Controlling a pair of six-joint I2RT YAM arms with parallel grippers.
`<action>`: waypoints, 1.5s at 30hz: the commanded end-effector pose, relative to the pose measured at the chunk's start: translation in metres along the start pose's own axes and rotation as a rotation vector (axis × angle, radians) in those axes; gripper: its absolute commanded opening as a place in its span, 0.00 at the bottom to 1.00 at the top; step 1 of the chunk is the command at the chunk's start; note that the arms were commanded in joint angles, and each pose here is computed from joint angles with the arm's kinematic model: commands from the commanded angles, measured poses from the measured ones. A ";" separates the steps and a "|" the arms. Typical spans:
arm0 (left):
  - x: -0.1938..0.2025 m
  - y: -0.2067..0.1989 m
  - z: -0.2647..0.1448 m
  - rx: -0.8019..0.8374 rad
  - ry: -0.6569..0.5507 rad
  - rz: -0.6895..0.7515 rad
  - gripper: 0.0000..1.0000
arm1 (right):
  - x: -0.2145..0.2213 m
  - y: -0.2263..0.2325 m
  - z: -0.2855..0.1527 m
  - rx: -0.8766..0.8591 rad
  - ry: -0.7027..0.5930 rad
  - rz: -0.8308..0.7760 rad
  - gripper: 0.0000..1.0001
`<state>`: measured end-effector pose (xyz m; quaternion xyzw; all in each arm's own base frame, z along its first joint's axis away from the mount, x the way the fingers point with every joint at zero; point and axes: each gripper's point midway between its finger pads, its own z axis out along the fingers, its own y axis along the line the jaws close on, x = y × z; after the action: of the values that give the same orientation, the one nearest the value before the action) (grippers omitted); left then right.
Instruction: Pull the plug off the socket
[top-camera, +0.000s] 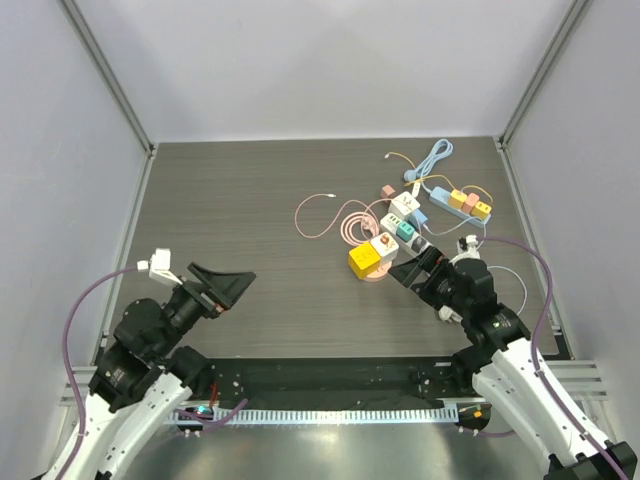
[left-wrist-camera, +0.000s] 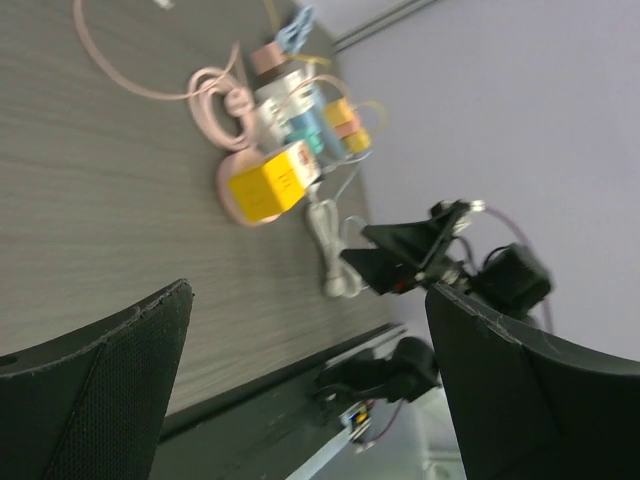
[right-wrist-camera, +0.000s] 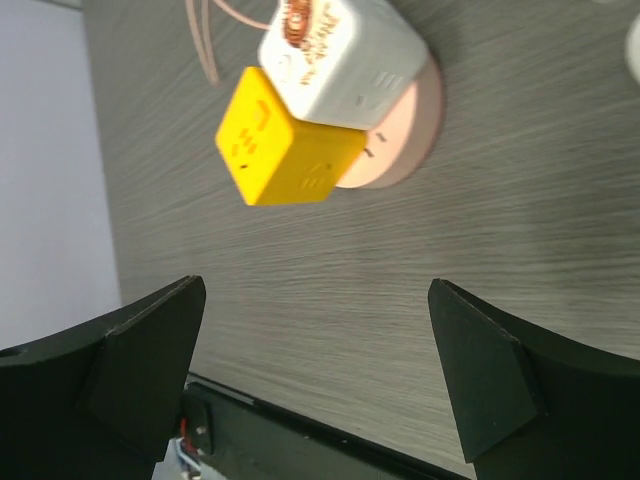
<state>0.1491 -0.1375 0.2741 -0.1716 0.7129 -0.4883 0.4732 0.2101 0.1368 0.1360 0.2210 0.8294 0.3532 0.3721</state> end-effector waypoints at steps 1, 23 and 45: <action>0.020 0.035 -0.015 -0.155 0.121 0.133 1.00 | -0.013 -0.019 -0.008 0.121 -0.057 -0.051 1.00; 0.080 0.040 0.101 -0.267 0.576 0.181 1.00 | -0.010 -0.057 -0.001 0.439 0.069 -0.078 1.00; 0.159 0.030 0.247 -0.020 0.794 0.978 0.99 | -0.012 -0.001 -0.014 0.121 0.062 -0.196 0.99</action>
<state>0.2660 -0.3589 0.1322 0.2963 0.8796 -0.2461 0.2793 0.2116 0.1207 0.1407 0.1600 0.8831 0.2567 0.3586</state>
